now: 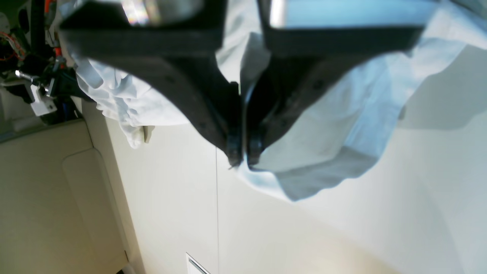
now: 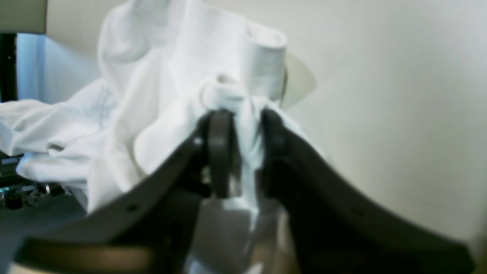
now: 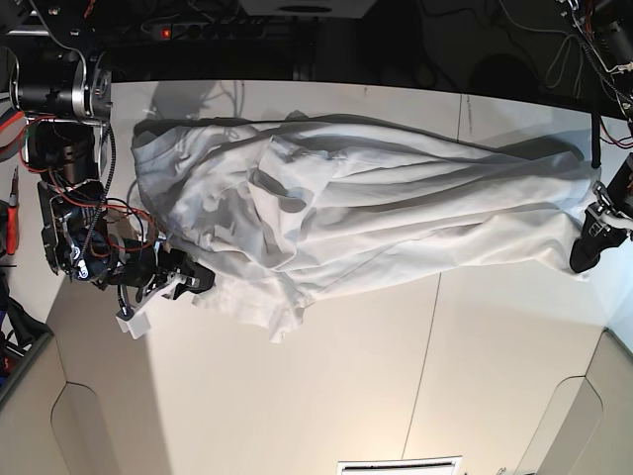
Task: Layout the t-shirt on the table in an organized manner, then fold the t-shirt properly
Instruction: 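Release the right gripper and regrasp the shirt edge beside it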
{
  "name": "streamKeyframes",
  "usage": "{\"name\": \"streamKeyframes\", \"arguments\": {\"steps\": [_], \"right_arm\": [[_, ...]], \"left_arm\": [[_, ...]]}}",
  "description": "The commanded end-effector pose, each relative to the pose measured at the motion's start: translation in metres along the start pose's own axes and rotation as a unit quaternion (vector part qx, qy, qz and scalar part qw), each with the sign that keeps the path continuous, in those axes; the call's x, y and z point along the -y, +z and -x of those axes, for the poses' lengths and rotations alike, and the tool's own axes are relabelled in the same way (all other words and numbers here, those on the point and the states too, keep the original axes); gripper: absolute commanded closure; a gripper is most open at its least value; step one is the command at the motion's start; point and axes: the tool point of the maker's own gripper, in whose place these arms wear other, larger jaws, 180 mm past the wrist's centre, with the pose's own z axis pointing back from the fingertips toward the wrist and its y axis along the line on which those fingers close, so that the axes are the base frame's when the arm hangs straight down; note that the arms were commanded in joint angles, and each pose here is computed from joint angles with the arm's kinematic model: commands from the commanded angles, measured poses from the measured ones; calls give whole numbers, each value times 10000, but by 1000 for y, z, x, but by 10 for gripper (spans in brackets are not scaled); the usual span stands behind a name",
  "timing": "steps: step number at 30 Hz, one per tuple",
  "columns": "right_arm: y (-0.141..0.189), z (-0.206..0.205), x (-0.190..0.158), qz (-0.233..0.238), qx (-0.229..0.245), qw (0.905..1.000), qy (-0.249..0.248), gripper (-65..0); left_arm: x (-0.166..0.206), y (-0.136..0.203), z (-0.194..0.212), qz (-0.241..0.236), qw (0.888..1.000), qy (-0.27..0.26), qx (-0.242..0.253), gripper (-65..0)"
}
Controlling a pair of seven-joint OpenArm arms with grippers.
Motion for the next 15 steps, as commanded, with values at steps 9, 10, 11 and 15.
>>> {"name": "streamKeyframes", "arguments": {"steps": [9,10,11,15], "right_arm": [[29,-98,-23,265,1594,9804,1129,-302],[32,-107,-26,268,1704,9779,1185,-302],[34,-115,-29,254,1776,9761,1225,-302],[42,-138,-40,220,1954,9711,1352,-302]], "left_arm": [[8,1,-23,144,9993,-176,283,0],[8,1,-23,144,9993,-176,283,0],[8,1,-23,144,9993,-178,281,0],[8,1,-23,146,9993,-175,284,0]]}}
